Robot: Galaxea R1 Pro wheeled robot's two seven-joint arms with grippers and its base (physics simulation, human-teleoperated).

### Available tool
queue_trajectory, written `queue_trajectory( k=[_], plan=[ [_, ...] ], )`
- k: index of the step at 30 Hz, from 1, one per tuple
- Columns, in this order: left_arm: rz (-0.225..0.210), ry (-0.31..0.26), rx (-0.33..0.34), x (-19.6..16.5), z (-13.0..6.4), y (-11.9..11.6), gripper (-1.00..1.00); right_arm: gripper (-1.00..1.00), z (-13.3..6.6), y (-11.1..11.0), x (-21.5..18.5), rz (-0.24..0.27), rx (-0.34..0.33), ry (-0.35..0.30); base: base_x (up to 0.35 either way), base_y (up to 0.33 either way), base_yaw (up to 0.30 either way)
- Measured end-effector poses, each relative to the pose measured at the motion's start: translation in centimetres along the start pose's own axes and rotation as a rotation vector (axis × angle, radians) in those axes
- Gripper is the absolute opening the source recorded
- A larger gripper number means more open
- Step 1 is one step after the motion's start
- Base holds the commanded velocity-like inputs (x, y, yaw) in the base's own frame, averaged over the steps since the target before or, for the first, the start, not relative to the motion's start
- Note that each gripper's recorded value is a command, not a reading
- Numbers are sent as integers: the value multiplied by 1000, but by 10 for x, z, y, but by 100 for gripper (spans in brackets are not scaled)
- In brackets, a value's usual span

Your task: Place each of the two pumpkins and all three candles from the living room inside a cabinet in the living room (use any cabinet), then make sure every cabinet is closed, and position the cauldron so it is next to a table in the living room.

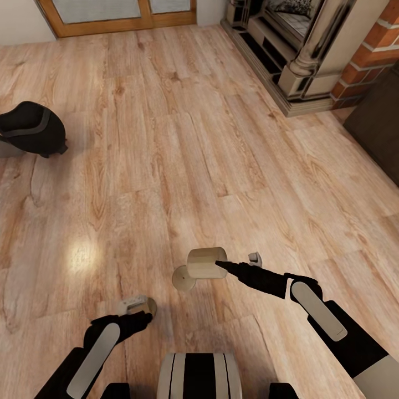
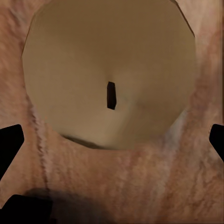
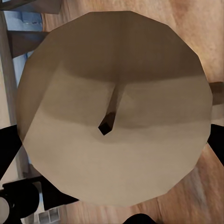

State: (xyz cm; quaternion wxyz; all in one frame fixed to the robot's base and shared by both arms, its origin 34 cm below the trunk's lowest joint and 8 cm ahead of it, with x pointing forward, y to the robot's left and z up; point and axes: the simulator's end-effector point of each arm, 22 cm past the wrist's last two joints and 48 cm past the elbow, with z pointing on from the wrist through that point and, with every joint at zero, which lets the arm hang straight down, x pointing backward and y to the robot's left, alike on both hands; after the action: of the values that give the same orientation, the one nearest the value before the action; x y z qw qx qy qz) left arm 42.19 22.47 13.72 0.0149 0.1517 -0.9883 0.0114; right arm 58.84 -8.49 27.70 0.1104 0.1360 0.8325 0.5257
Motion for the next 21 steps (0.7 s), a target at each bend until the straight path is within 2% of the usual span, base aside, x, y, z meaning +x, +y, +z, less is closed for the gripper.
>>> queue_trajectory(
  k=[21],
  plan=[
    [-15,-10,-1,6,10,-5,100,-100,2,-8,4,14,6,7,0,0,0]
  ],
)
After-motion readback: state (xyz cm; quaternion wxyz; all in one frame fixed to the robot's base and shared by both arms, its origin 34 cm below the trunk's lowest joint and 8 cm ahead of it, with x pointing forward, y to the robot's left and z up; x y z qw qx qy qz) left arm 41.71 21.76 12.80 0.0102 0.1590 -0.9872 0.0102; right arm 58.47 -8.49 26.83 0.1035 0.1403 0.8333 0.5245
